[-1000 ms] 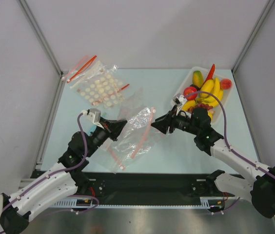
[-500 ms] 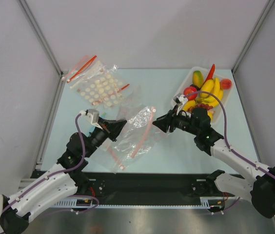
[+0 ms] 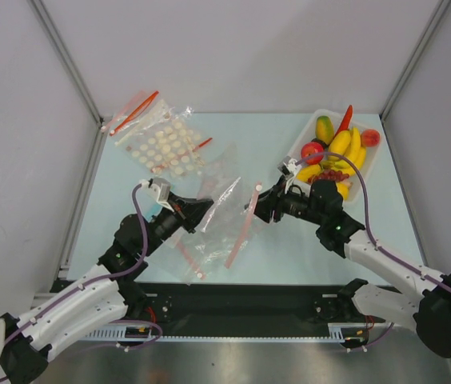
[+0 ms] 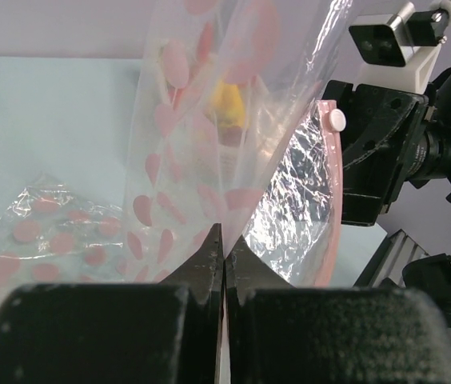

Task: Place the food in the zip-top bag and seal the zipper
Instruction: Adjust the zipper food storage bag at the center of the board.

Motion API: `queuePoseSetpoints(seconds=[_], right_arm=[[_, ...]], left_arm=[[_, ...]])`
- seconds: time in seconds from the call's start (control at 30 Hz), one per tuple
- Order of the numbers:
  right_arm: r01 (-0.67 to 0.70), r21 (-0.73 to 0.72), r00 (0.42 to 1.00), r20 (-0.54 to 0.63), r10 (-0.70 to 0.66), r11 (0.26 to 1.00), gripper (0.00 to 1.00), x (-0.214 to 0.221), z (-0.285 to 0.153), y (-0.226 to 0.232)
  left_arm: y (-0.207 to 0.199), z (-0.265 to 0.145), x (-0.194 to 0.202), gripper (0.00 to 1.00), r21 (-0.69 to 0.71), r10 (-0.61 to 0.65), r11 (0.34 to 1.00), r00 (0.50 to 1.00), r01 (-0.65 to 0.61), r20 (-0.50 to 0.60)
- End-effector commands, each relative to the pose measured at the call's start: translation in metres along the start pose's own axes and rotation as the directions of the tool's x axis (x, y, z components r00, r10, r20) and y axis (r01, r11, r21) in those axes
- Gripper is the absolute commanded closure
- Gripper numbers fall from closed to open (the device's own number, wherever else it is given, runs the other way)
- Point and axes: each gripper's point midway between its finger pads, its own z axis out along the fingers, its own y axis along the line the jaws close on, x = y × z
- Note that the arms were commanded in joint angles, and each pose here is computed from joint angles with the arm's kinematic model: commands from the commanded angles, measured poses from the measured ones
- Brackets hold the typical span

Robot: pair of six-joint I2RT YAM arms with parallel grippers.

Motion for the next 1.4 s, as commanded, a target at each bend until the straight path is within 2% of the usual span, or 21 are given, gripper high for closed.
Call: queuePoseSetpoints(seconds=[0.0,0.13,0.23,0.3,0.47,1.03,1.37], right_arm=[[0.079,-0.067,0.995,0.073,-0.074,0.995,0.57,-0.021,-0.002,0.019],[0.093,-0.094,0.993,0.075,-0.086,0.991,0.57,-0.021,-0.003,0.026],[0.102,-0.101,0.993,0.074,-0.095,0.990,0.55,-0.021,-0.004,0.027],[0.105,-0.099,0.992,0.075,-0.098,0.989,0.54,-0.021,-0.004,0.027],[0.109,-0.109,0.992,0.072,-0.101,0.988,0.54,-0.020,-0.004,0.029],[0.110,-0.103,0.992,0.074,-0.103,0.989,0.53,-0.020,-0.005,0.028],[0.111,-0.102,0.992,0.071,-0.104,0.988,0.53,-0.019,-0.005,0.028]], left_arm=[[-0.009,0.002,-0.011,1.00,0.039,-0.012,0.999,0.999,0.010,0.031],[-0.007,0.003,-0.010,1.00,0.029,-0.012,1.000,1.000,0.011,0.027],[0.004,0.001,-0.009,1.00,-0.036,-0.015,0.999,1.000,0.015,0.023],[0.017,-0.002,-0.015,1.00,-0.111,-0.018,0.994,0.999,0.024,0.051],[0.024,-0.010,-0.023,1.00,-0.147,-0.019,0.989,0.994,0.034,0.107],[0.017,-0.009,-0.023,1.00,-0.110,-0.021,0.993,0.995,0.032,0.100],[0.023,-0.013,-0.025,1.00,-0.142,-0.016,0.989,0.993,0.032,0.114]])
